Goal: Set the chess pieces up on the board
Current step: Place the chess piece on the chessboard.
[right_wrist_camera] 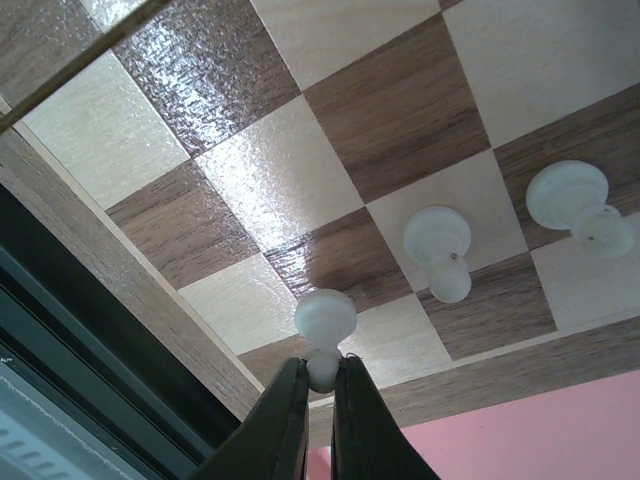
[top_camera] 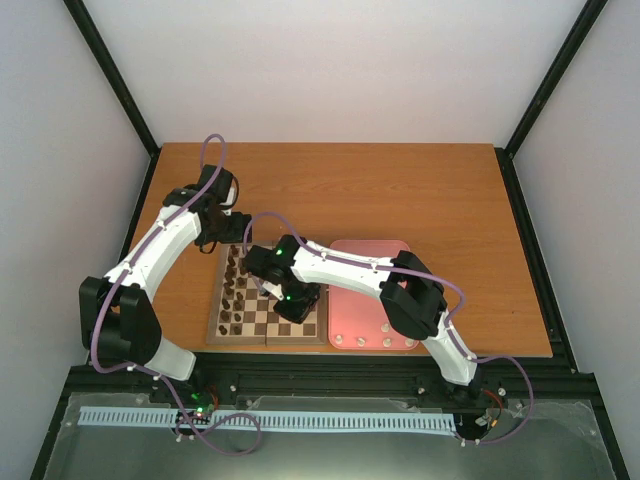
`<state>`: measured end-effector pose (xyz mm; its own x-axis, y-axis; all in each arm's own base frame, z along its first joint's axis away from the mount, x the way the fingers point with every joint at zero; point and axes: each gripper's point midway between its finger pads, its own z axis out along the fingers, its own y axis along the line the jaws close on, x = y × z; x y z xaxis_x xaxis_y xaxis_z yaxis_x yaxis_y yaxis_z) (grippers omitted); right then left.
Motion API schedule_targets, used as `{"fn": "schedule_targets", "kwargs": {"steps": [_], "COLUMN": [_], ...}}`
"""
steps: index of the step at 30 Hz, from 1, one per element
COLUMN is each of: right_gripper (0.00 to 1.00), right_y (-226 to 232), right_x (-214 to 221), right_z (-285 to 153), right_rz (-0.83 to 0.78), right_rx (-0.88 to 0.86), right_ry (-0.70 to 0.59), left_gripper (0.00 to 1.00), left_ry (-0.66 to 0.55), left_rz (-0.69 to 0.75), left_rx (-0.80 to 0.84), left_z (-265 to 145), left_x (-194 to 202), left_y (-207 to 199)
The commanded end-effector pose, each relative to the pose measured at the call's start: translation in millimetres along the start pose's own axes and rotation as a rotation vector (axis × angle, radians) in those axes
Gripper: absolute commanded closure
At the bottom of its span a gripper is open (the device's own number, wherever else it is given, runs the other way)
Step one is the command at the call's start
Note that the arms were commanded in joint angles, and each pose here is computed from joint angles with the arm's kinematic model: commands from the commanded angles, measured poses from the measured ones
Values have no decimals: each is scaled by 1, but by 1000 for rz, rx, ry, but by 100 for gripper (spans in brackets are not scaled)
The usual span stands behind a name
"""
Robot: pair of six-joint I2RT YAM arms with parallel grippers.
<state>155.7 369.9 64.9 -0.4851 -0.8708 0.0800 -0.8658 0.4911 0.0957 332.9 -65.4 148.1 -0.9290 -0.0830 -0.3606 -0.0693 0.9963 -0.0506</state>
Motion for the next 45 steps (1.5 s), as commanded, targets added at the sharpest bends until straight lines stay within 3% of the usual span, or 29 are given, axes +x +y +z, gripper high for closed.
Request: {"fn": "schedule_targets", "kwargs": {"steps": [1, 12, 45], "right_gripper": [96, 85, 78], "right_y": [6, 6, 3], "right_x": [-3, -4, -13], "right_z": [1, 3, -27], "right_rz": [-24, -26, -56], "right_rx": [-12, -8, 24], "right_ry": [5, 5, -99], "left_gripper": [0, 0, 0], "left_ry": [-37, -29, -34], "left_rz": [-15, -15, -14], "left_rx": [1, 6, 2], "left_z": [-6, -4, -6], "left_x": [-6, -6, -6], "left_y": [2, 1, 2]}}
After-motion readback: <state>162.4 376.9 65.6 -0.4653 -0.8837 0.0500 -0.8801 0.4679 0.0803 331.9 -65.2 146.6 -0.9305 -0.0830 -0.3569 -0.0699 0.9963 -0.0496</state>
